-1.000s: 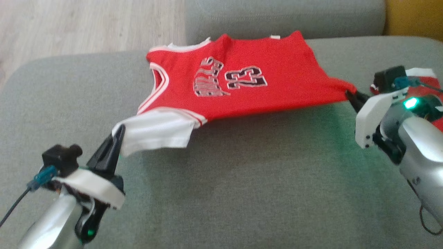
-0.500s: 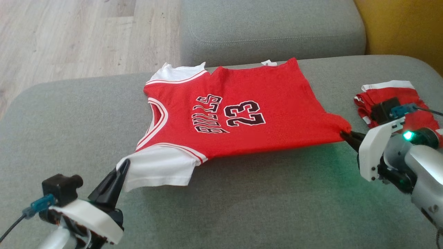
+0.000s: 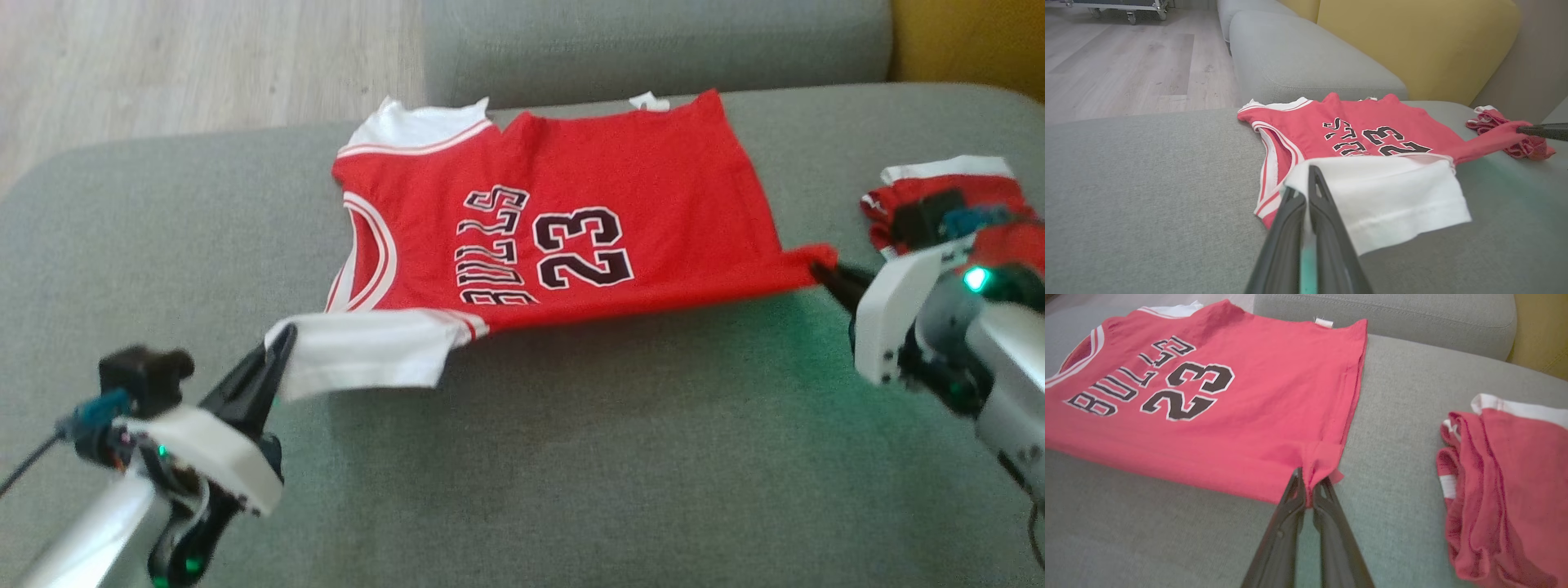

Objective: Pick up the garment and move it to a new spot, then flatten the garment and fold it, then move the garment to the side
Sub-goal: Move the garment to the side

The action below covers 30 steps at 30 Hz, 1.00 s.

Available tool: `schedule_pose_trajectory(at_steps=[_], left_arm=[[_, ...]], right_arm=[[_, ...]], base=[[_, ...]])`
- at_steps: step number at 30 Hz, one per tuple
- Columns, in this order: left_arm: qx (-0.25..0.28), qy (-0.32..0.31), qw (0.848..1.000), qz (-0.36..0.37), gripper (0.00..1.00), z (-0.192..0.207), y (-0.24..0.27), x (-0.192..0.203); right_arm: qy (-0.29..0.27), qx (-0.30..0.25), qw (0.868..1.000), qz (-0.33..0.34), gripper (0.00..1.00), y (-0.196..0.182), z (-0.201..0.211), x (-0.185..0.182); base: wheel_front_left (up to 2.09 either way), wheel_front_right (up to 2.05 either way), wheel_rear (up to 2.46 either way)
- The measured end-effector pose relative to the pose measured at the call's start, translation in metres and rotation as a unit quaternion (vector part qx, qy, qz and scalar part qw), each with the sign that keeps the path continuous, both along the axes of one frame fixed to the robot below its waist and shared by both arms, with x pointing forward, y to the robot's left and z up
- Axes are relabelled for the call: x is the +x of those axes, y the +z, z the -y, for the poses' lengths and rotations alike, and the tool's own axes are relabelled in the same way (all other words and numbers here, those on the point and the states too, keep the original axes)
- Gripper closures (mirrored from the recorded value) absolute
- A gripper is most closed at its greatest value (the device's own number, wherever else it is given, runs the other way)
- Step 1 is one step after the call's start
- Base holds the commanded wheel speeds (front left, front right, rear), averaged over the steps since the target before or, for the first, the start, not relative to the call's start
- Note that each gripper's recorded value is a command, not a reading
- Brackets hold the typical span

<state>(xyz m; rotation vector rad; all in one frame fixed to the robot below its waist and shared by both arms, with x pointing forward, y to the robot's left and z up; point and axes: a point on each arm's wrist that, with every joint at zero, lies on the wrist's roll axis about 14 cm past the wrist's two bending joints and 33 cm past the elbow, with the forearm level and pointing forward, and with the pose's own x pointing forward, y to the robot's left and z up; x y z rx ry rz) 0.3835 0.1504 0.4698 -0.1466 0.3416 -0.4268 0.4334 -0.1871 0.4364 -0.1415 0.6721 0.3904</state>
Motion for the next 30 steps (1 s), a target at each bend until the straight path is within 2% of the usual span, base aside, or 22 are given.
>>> schedule_pose_trajectory(at_steps=[9, 23, 24, 25, 26, 27, 30], left_arm=[[0.09, -0.017, 0.995, -0.039, 1.0, -0.012, -0.022, 0.038], [0.157, -0.045, 0.984, -0.076, 1.0, -0.004, -0.056, 0.093], [0.171, -0.049, 0.982, -0.07, 1.0, -0.005, -0.056, 0.098], [0.182, -0.05, 0.98, -0.062, 0.83, -0.007, -0.056, 0.104], [0.185, -0.051, 0.98, -0.054, 0.15, -0.007, -0.055, 0.11], [0.185, -0.049, 0.981, -0.045, 0.0, -0.006, -0.053, 0.117], [0.155, -0.019, 0.988, 0.015, 0.0, -0.002, -0.031, 0.143]], right_arm=[[-0.009, -0.008, 1.0, -0.014, 1.0, -0.008, -0.004, 0.032], [-0.006, -0.039, 0.998, -0.044, 1.0, -0.038, -0.008, 0.07], [-0.006, -0.042, 0.998, -0.035, 0.0, -0.038, -0.007, 0.075], [-0.01, -0.042, 0.999, -0.026, 0.0, -0.036, -0.005, 0.081], [-0.014, -0.041, 0.999, -0.018, 0.0, -0.034, -0.004, 0.086], [-0.019, -0.037, 0.999, -0.009, 0.0, -0.032, -0.003, 0.092], [-0.036, -0.014, 0.999, 0.03, 0.0, -0.02, -0.005, 0.11]], base=[[0.0, 0.0, 0.0], [0.0, 0.0, 0.0], [0.0, 0.0, 0.0], [0.0, 0.0, 0.0], [0.0, 0.0, 0.0], [0.0, 0.0, 0.0], [0.0, 0.0, 0.0]])
